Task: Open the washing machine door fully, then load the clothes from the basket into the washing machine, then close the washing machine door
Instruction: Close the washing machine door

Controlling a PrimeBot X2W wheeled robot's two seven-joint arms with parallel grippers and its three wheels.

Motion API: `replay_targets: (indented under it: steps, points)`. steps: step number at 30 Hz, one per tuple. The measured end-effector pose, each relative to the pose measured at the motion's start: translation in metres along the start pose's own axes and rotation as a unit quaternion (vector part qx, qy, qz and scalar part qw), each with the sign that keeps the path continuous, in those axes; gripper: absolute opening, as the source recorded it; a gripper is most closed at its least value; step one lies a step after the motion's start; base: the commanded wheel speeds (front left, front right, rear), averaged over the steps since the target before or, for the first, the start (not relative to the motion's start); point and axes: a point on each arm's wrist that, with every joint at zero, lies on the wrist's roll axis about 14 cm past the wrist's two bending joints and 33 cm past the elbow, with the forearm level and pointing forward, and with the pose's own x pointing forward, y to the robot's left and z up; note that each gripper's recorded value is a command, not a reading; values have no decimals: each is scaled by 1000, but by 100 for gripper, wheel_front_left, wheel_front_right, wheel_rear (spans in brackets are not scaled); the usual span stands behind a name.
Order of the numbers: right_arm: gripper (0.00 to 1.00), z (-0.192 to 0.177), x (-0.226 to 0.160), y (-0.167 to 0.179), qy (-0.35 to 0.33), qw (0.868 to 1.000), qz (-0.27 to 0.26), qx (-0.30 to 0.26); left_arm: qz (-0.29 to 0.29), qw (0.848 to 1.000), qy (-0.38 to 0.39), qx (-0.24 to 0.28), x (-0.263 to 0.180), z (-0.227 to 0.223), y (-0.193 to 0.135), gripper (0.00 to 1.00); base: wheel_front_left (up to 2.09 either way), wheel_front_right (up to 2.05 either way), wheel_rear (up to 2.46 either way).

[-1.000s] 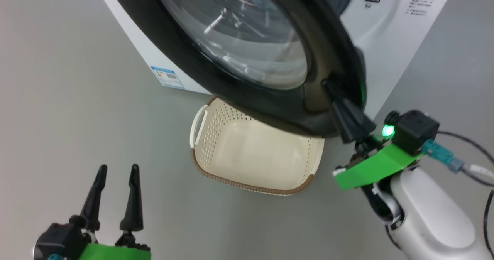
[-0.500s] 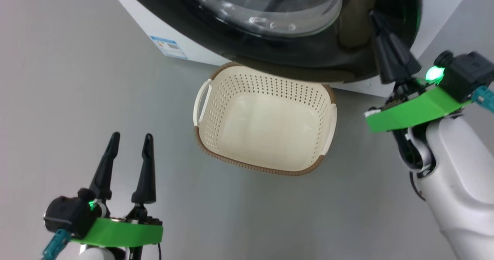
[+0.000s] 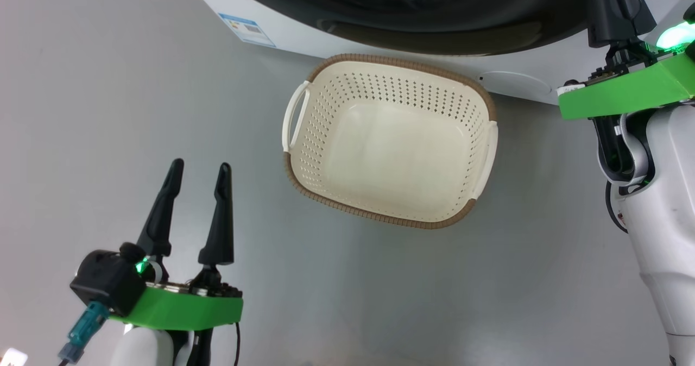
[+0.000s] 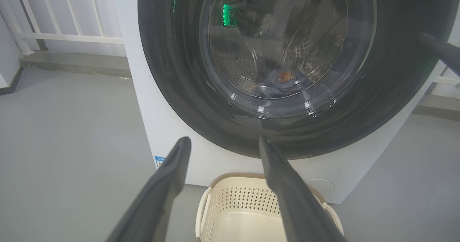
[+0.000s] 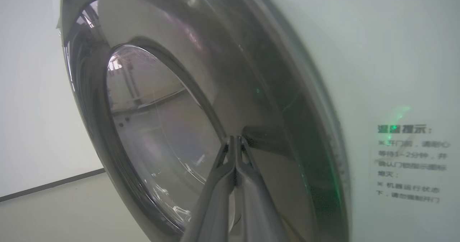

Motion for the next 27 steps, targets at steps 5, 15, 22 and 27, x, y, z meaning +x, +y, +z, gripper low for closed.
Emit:
replay_targets:
  steps: [5,15,22,27]
  points:
    - [0,-4,4,0,-3,1000,0,8,2,1000,6,2,0,-4,1,100,0,0,0]
    - [0,-7,9,0,-7,1000,-1,12,2,1000,2,2,6,-2,2,100,0,0,0]
    - [0,2,-7,7,0,1000,3,1,3,1000,-3,0,4,2,3,100,0,0,0]
    - [49,-3,-36,12,24,1000,-6,2,-3,1000,-4,-1,1,4,2,100,0,0,0]
